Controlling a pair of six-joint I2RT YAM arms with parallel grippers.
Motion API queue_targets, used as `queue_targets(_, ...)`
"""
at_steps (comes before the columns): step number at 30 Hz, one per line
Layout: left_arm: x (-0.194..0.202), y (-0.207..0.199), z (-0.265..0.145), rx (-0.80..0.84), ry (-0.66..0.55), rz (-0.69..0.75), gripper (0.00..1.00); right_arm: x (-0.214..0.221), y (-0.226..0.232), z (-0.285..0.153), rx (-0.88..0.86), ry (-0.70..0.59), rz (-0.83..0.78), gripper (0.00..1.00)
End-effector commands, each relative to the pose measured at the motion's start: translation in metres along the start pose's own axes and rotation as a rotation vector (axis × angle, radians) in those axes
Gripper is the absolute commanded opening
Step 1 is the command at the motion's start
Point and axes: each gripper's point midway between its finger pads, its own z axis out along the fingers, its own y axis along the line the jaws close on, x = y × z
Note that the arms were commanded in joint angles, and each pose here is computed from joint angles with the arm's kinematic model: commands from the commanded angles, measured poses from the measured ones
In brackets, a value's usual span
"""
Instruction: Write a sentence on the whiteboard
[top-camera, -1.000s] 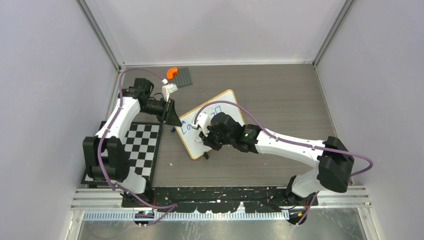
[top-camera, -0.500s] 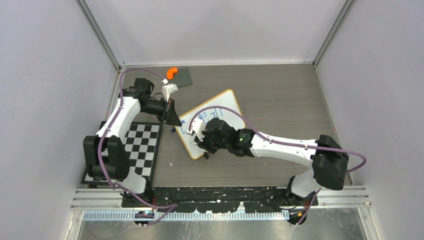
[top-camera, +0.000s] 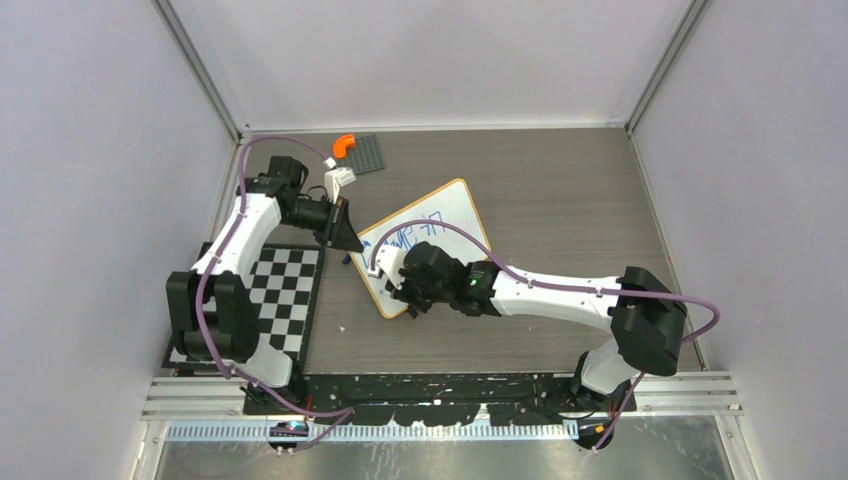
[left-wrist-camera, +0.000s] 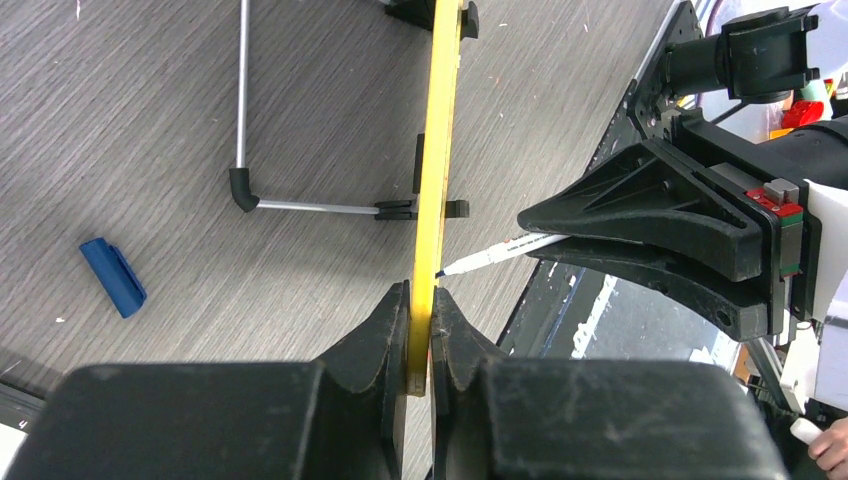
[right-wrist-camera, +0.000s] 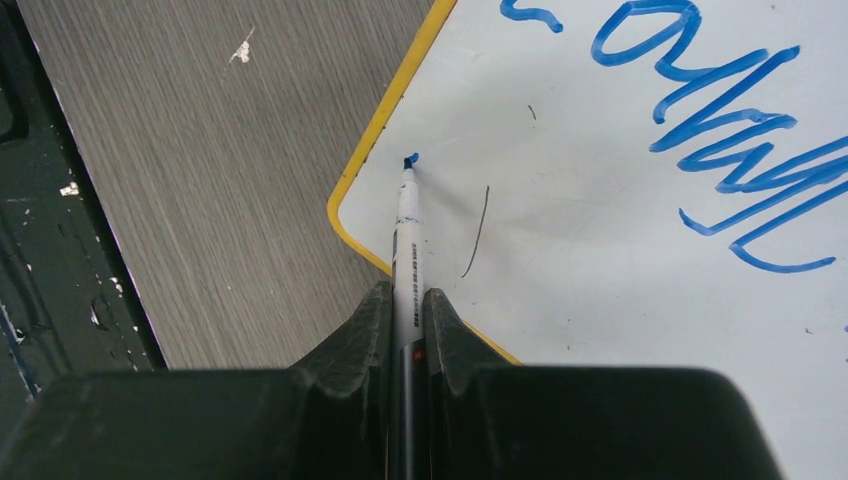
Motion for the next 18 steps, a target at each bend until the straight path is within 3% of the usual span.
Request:
queue_targets(1, -0.004, 0.005, -0.001, -0.018, -0.01, 0.025, 0.05, -0.021, -0.018, -0.005, 0.089, -0.045, -0.022, 0.0)
queue_targets(18, -0.004, 0.004, -0.001, -0.016, -0.011, 0.025, 0.0, -0.029, -0.042, -0.021, 0.16, -0.06, -0.019, 0.0)
